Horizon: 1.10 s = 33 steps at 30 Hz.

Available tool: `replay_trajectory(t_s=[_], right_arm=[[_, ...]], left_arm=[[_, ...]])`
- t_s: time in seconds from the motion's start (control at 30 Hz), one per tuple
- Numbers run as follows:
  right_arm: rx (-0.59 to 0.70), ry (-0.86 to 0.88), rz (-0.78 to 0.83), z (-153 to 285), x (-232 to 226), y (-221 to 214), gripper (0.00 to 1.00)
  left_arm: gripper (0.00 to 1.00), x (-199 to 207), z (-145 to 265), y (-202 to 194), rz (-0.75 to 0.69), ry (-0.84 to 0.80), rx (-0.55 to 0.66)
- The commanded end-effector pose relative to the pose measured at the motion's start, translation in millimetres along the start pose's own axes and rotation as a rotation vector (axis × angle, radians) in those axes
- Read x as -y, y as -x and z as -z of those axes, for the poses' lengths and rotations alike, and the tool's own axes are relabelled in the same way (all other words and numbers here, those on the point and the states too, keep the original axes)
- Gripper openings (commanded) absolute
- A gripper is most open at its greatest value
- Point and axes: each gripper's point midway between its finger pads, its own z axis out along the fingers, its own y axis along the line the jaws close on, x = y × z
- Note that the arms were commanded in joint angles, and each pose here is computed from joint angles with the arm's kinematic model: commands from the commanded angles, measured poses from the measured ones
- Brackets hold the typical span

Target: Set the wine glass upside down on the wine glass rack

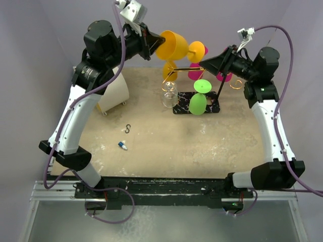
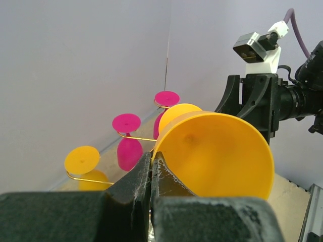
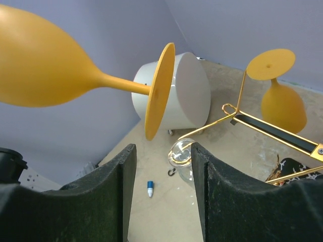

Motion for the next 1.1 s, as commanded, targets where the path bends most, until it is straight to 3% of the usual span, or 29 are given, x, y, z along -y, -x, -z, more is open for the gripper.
replay_trajectory(t_s=[0.0,0.2,0.5,0.8,0.93,1.07], right_arm=[[0.051,0.049,0.020,-2.6,-20.3,21.1,0.49],[0.061,0.061,0.012,-1.4,-26.1,24.9,0.48],[0.068,0.001,-0.027,-2.8,-14.4,24.2,0.27],[0.071,-0.050,-0.039,-2.3,-5.4,23.4,0.31],[0.072,-0.084,-0.037,-2.2,1.2,23.1,0.25],[0.074,-0.101,-0.030,-2.5,5.0,23.8,0.12]], left_arm=[[0.00,10.3,-5.1,9.8,-0.009,-0.041,0.048],[0.00,15.5,-12.1,-0.5,-0.033,-0.056,0.029],[0.00,16.8,-16.6,-3.2,-0.066,-0.045,0.025],[0.00,16.5,-20.3,-3.7,-0.101,-0.017,0.023],[0.00,15.9,-19.6,-2.9,-0.113,-0.010,0.023],[0.00,16.8,-18.0,-1.4,-0.115,-0.014,0.025]])
